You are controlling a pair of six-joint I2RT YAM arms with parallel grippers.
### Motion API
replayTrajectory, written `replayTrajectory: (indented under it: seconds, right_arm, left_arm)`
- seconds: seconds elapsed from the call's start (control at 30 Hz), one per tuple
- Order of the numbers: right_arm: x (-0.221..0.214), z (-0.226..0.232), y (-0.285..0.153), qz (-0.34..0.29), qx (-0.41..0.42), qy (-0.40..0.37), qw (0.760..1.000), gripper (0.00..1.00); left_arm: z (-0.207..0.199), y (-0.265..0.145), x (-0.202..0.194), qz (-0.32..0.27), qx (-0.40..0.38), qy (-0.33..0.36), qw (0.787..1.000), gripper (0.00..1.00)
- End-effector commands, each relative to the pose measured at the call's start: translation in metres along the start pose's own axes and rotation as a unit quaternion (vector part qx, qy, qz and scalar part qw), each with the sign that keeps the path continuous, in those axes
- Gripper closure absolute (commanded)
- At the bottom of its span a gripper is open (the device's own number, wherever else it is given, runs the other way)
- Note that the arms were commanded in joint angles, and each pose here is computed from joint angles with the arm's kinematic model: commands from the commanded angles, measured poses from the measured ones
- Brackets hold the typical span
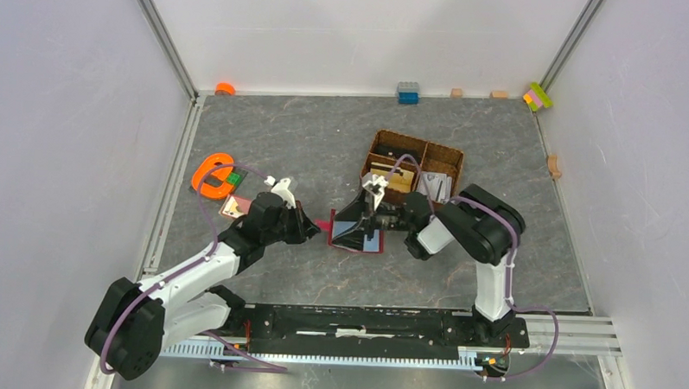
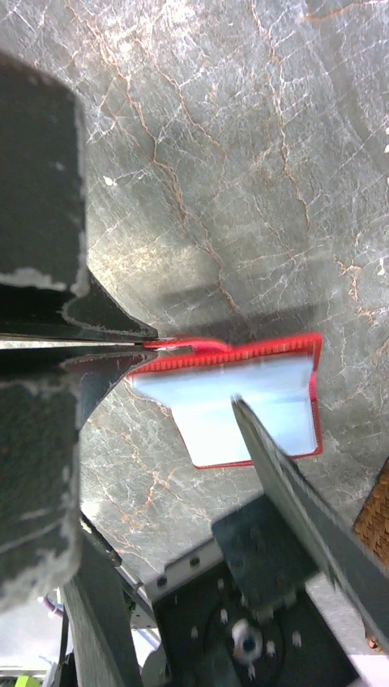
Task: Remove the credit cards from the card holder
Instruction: Pick up the card holder from the center of the board.
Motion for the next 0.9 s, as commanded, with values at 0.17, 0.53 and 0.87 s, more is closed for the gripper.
replayTrajectory:
  seconds: [0.17,0.53,0.87]
  right_arm:
    - [0.099,0.064,-0.040,-0.165,0.018,-0.180,0.970,0.02]
    - [0.101,0.075,-0.061,-0.188,-0.008,-0.182,0.965,0.02]
    - [0.094,0.041,-0.067,-0.150,-0.102,-0.190,0.965,0.02]
  left_arm:
    - [-0.009,-0.001,0.009,-0.018,-0.022,-0.003,1.000,0.98]
    - [-0.009,0.000,0.008,-0.016,-0.026,-0.001,1.000,0.98]
    - [-0.013,0.001,0.007,-0.012,-0.037,-0.003,0.999,0.98]
Point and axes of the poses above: each gripper's point midway between its finger pads, its own y axis out along the fingers, its own z axis along the line the jaws close on, x = y × z, the point moved 1 cm from there along -y, back along the fingers, and after that the axes turned 2 degrees about -y, right-handed, at the moved point
